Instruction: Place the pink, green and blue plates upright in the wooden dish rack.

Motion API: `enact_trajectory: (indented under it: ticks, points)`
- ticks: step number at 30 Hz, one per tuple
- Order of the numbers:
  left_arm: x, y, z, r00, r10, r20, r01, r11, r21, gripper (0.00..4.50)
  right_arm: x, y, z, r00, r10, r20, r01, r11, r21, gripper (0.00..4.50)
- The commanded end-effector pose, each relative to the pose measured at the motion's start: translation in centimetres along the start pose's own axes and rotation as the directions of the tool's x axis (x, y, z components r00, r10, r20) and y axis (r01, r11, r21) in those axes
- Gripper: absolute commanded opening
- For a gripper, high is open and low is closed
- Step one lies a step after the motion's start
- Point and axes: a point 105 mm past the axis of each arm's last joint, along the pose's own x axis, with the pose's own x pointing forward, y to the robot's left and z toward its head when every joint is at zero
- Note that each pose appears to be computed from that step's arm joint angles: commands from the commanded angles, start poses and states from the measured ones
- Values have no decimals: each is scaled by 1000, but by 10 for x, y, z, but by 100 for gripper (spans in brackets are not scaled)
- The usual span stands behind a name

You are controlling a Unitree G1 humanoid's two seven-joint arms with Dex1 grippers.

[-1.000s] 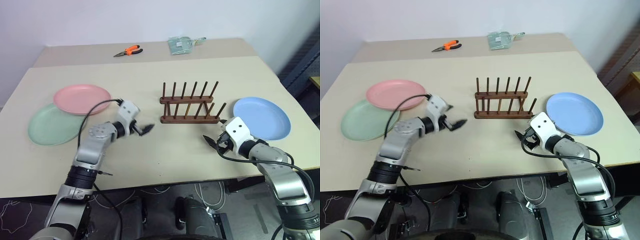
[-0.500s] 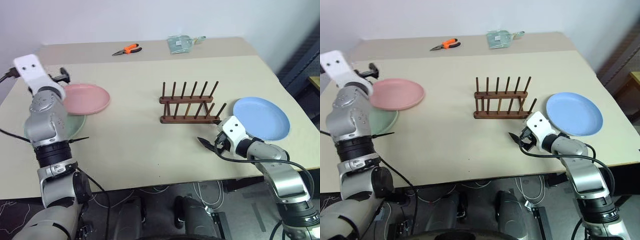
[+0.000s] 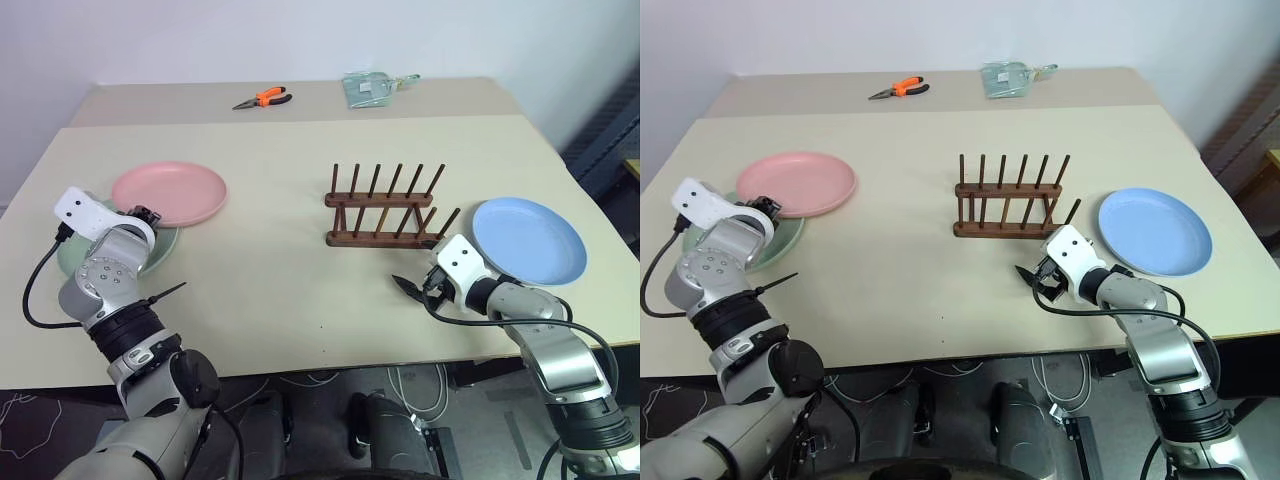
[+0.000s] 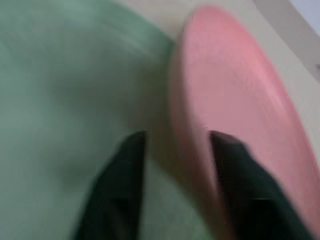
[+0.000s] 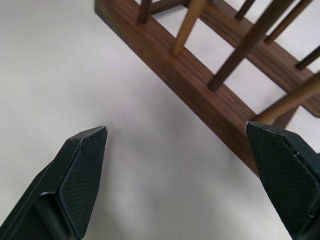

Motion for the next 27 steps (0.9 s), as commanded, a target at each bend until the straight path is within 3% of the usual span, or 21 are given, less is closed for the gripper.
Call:
enact_trajectory:
  ticks: [1,5,8,12,15,19,24,27]
  points:
    - [-2,-5,19,998,-35,53,38,997,-63,4,-5,-10,12,998,-50,44,51,998,-36,450]
    - [-9,-26,32,977,-174,125,187,977,-103,4,-13,-17,16,995,-85,57,87,996,-26,450]
    - [-23,-58,35,926,-344,153,337,939,71,4,-23,-18,27,993,-80,81,85,995,-54,450]
    - [-41,-93,29,851,-507,135,484,858,173,4,-32,-11,53,988,-33,150,53,990,-131,450]
    - [-62,-131,21,763,-641,82,593,745,304,4,-34,-6,87,970,11,244,45,974,-222,450]
    - [-100,-186,1,598,-801,-28,753,549,364,4,-25,-1,135,937,58,345,75,931,-358,450]
    - [-138,-229,-20,452,-887,-99,856,399,328,4,-1,4,160,931,75,356,135,837,-530,450]
    - [-153,-240,-33,398,-906,-143,887,340,312,4,15,-1,160,941,36,335,186,774,-605,450]
